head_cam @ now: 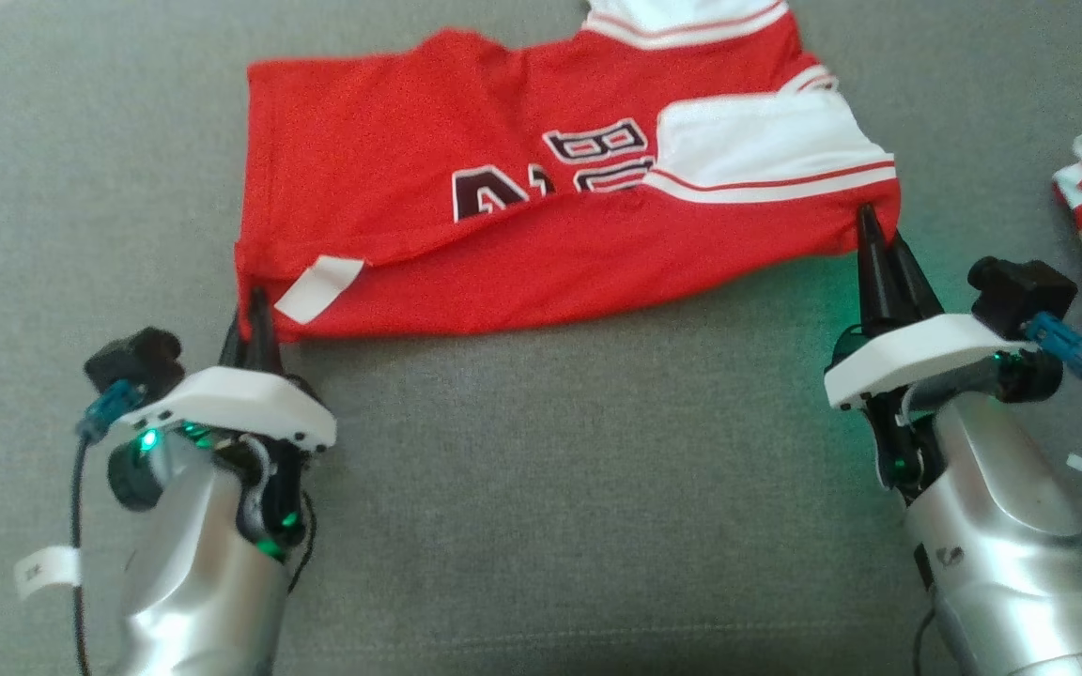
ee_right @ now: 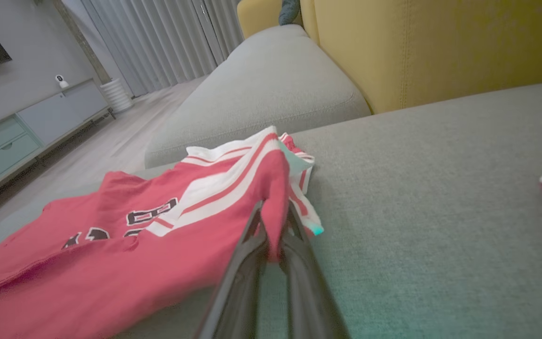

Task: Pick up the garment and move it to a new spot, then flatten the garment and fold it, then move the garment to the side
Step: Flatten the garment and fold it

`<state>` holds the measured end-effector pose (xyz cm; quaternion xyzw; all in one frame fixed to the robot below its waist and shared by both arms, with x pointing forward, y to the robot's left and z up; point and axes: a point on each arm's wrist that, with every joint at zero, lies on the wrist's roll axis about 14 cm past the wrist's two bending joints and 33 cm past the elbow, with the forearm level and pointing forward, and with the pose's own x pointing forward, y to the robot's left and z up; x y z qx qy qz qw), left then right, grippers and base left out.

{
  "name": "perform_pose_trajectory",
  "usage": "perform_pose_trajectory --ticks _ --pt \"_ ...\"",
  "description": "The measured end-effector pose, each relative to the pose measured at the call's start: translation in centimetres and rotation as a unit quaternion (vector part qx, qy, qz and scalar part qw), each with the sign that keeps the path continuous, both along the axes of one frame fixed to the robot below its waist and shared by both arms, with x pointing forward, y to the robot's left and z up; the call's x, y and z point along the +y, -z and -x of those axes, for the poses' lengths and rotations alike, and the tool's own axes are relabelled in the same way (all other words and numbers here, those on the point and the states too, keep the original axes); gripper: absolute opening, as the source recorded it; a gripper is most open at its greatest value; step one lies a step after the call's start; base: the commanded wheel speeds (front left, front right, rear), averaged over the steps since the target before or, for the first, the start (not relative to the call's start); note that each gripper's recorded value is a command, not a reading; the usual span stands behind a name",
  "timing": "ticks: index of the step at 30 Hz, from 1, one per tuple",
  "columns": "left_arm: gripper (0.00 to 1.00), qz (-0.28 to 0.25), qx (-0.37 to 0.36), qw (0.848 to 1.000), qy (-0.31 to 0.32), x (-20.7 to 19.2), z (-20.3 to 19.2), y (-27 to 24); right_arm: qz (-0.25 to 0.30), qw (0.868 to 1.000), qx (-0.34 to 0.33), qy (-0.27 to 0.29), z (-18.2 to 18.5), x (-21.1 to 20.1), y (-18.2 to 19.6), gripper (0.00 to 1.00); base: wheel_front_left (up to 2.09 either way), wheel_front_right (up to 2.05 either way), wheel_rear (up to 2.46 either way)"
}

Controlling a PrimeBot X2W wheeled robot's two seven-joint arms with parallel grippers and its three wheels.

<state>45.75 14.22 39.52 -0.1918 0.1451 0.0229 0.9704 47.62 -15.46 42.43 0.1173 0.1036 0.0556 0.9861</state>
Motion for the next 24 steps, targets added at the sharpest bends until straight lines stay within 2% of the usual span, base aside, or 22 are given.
perform_pose_trajectory --ticks 7,14,18,19,20,24 --pt "0.00 -0.011 -0.025 1.000 -0.015 1.4 2.5 -2.6 -0.031 0.999 -0.026 0.021 2.3 -0.6 -3.2 0.00 0.00 0.00 0.00" --pt "0.00 -0.017 0.032 0.999 -0.019 1.9 8.6 0.8 -0.052 0.997 0.039 0.030 9.3 -0.5 0.9 0.00 0.00 0.00 0.00" --pt "0.00 -0.014 0.061 0.998 -0.014 1.4 10.3 2.5 -0.057 0.995 0.070 0.036 11.4 -0.8 2.7 0.01 0.00 0.00 0.00" --pt "0.34 -0.014 0.068 0.998 -0.012 1.3 10.7 2.9 -0.057 0.995 0.079 0.037 11.8 -0.9 3.2 0.49 0.00 0.00 0.00" --pt "1.00 -0.017 0.072 0.997 -0.013 1.3 10.8 3.1 -0.056 0.994 0.084 0.038 12.0 -1.1 3.5 1.00 0.00 0.00 0.00" --pt "1.00 -0.045 0.063 0.997 0.002 0.9 9.4 2.8 -0.042 0.996 0.072 0.034 10.3 -1.6 2.9 1.00 0.00 0.00 0.00"
